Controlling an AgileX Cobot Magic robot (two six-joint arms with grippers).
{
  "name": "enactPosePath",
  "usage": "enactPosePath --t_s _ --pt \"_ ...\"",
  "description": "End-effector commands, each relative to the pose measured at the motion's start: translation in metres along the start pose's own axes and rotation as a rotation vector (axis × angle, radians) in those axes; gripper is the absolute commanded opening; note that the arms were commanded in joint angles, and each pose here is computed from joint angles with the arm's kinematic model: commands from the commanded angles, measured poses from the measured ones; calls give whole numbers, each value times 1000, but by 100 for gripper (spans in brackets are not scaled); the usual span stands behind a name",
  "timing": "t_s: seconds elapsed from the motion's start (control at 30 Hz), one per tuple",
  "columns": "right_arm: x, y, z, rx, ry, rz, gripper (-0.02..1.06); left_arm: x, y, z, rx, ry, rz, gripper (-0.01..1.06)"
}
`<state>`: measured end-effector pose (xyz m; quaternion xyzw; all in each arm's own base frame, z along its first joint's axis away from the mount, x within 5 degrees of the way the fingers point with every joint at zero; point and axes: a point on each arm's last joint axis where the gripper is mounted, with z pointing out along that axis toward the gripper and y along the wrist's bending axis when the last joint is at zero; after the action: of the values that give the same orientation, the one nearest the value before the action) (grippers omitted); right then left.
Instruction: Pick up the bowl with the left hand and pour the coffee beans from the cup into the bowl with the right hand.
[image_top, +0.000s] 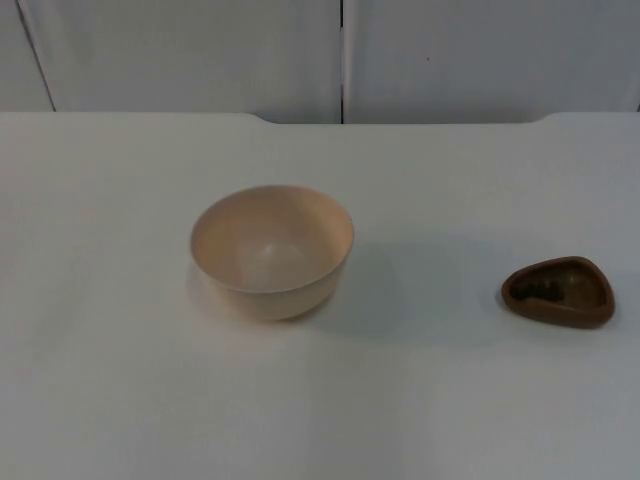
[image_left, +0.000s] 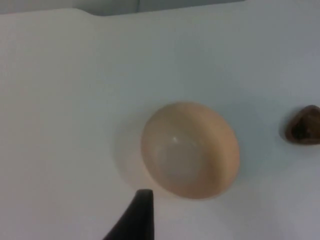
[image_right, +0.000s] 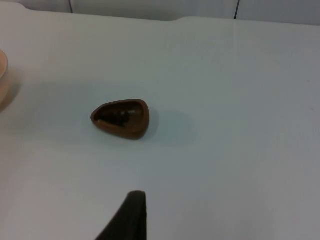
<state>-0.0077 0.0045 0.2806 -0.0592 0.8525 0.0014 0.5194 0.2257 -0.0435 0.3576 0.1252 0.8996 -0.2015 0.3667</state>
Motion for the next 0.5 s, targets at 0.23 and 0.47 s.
enactPosePath --t_s 0.23,0.47 --pt "0 0 0 6 -1 2 105 -3 14 44 18 81 -42 105" --pt "0 0 0 6 -1 2 105 1 18 69 37 151 -43 105"
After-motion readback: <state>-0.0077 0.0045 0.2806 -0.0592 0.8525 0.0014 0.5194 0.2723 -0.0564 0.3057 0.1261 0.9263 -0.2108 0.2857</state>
